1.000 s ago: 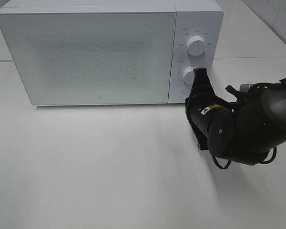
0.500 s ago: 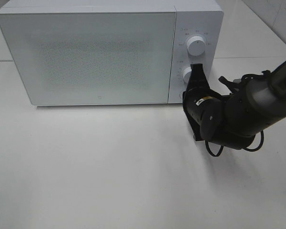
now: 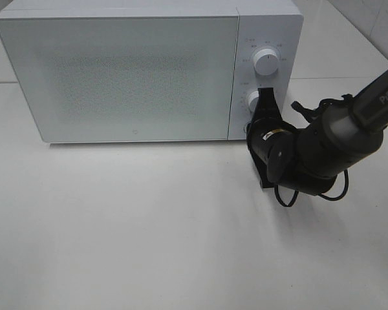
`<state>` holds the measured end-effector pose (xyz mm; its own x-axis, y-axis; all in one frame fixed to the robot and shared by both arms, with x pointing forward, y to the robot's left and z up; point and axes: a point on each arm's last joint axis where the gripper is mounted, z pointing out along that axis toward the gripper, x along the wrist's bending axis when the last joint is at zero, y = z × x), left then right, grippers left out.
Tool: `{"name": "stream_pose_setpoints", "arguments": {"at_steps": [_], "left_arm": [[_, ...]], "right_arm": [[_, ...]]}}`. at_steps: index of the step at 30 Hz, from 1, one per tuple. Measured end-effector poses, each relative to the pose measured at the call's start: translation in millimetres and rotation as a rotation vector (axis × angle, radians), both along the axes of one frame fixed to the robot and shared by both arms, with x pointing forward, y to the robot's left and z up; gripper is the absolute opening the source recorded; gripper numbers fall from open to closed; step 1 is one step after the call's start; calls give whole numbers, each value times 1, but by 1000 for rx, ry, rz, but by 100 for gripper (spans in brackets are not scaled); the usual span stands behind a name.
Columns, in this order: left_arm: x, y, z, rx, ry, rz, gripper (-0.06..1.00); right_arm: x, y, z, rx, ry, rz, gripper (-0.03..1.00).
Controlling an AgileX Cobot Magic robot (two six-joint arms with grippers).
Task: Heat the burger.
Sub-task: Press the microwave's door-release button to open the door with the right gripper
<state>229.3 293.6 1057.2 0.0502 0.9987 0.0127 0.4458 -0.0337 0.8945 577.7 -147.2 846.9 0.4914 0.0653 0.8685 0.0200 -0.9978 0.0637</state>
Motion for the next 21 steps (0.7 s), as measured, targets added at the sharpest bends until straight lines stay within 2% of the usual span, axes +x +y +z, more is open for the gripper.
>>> {"name": "stream_pose_setpoints", "arguments": {"at_steps": [11,21], "left_arm": [[0,0,0,0,0,0,98],[0,0,0,0,0,0,98]], "right_arm": [[4,0,2,30,-1,-15,3],[10,5,5,94,17,-45,3]]}}
